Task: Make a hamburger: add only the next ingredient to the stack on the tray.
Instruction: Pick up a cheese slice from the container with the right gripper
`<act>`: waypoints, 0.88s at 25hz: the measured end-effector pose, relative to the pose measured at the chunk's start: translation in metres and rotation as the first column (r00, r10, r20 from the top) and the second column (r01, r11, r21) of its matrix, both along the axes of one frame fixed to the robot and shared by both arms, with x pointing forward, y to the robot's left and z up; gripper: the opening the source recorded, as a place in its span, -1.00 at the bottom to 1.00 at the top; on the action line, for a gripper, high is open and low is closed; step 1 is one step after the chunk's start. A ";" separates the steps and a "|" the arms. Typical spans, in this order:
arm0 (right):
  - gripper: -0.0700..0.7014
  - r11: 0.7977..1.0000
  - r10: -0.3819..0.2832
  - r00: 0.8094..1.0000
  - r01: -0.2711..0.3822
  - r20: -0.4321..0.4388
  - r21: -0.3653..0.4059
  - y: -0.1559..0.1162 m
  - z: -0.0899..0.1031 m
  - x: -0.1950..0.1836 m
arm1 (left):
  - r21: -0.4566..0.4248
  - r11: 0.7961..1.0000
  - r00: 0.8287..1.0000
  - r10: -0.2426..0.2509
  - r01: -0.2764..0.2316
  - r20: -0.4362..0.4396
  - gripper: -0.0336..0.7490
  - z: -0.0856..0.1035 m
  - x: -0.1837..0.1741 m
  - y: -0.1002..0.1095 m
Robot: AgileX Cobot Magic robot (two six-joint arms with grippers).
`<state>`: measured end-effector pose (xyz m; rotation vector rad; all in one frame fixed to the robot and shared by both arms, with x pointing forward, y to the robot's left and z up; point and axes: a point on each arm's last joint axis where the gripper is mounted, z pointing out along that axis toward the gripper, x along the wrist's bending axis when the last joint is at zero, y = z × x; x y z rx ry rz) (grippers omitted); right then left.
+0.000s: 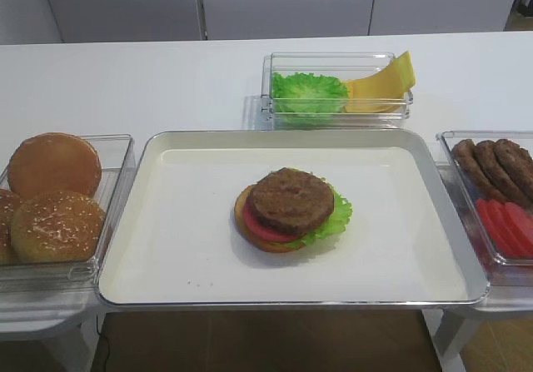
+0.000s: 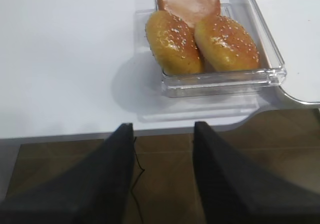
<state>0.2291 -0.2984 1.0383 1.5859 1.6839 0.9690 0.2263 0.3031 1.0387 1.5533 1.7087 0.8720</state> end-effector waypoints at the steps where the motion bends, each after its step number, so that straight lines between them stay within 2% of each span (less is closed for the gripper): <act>1: 0.39 1.000 0.000 1.000 0.000 0.000 0.000 0.000 0.000 0.000 | 0.000 1.000 1.000 0.000 0.000 0.000 -0.15 0.000 0.000 0.000; 22: 0.39 1.000 0.000 1.000 0.000 0.000 0.000 0.000 0.000 0.000 | 0.000 1.000 1.000 0.000 0.000 0.000 -0.15 0.000 0.000 0.000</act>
